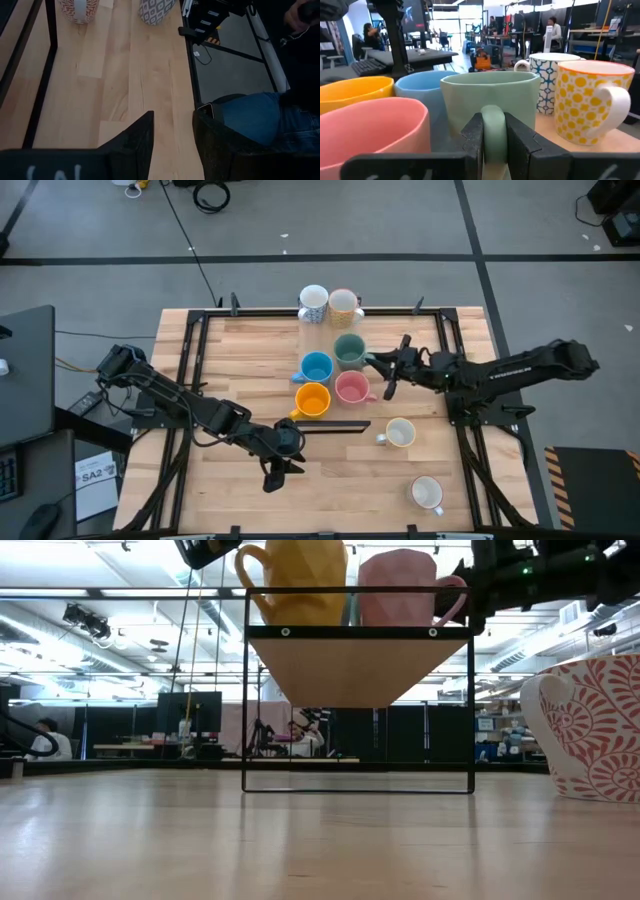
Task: Place coffee mugs
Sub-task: Put the green mug on the shelf
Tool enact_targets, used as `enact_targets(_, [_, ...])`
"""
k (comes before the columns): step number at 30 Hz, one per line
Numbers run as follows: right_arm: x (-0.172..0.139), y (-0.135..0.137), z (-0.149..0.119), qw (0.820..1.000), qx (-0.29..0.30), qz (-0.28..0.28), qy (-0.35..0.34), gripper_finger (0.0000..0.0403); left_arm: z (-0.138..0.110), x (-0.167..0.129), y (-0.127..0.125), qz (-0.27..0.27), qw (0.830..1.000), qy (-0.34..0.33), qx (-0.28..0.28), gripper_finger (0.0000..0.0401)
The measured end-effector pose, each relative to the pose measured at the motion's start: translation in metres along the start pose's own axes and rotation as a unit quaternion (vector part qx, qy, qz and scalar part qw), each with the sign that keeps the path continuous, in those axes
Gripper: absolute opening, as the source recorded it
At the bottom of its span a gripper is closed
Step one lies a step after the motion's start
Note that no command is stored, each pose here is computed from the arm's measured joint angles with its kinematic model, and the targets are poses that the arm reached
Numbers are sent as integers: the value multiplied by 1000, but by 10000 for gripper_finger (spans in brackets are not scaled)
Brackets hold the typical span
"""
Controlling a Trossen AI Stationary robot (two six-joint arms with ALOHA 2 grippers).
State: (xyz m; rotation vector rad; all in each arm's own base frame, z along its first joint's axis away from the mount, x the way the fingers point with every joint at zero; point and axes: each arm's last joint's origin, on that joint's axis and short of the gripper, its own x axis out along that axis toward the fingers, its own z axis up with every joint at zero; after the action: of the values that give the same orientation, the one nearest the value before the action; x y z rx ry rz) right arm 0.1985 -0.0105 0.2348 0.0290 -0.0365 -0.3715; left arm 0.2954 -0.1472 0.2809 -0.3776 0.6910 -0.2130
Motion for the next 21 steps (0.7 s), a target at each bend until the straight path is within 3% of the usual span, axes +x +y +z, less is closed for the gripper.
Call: enact_targets(21, [4,7,-8,999,19,24,22,67,0,0,0,0,1000,0,0,142])
